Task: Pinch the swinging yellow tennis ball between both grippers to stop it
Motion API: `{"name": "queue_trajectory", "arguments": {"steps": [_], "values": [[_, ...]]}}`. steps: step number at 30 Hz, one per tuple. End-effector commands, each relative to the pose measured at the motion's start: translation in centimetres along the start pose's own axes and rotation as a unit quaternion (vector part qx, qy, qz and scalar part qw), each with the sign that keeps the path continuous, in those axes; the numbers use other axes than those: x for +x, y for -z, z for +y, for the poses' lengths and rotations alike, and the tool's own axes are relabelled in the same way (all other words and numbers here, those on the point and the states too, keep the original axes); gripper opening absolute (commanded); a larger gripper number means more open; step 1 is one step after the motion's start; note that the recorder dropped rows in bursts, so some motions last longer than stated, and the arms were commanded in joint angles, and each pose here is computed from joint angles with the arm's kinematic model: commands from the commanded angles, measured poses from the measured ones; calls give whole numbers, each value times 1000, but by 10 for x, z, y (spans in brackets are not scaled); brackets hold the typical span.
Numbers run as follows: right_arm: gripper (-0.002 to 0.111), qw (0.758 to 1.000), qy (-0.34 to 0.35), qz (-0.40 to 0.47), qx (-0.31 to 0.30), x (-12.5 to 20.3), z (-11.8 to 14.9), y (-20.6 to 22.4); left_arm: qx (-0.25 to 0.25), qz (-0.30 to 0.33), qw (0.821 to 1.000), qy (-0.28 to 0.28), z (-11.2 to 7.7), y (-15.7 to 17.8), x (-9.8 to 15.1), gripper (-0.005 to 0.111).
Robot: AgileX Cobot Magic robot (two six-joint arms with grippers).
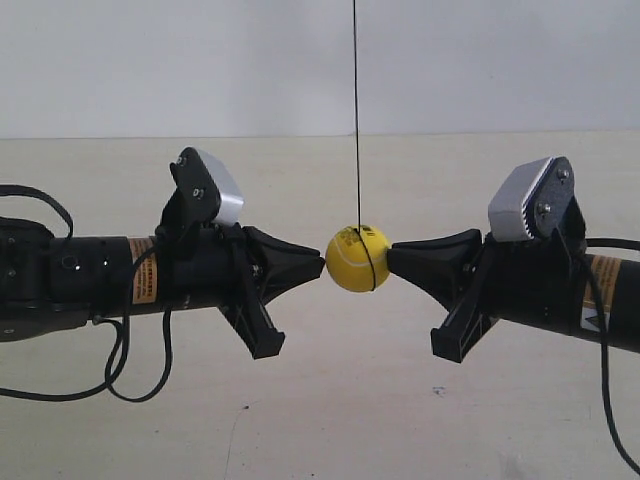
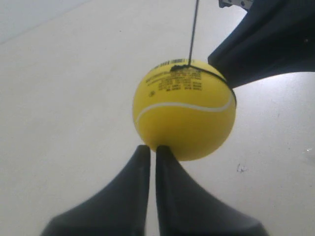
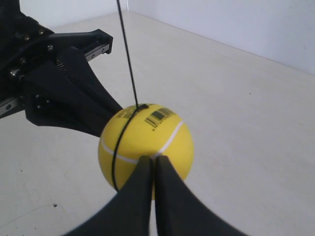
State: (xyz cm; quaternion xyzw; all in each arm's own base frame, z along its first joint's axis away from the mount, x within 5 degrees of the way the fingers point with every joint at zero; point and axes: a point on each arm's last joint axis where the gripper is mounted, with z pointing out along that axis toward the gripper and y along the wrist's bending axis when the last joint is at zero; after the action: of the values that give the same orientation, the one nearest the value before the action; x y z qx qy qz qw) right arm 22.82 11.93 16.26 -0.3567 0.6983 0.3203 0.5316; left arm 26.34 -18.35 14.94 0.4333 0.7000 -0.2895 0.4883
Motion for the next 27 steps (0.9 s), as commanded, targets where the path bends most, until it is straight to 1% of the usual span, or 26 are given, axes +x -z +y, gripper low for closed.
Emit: {"name": "queue_trajectory", "arguments": {"steps": [1, 27], "values": [[0, 1000, 1, -4, -2, -1, 0, -1, 8, -7, 1000, -1, -2, -1, -3, 5], [0, 1000, -1, -1, 0, -1, 0, -1, 8, -7, 1000, -1, -2, -1, -3, 5]]}}
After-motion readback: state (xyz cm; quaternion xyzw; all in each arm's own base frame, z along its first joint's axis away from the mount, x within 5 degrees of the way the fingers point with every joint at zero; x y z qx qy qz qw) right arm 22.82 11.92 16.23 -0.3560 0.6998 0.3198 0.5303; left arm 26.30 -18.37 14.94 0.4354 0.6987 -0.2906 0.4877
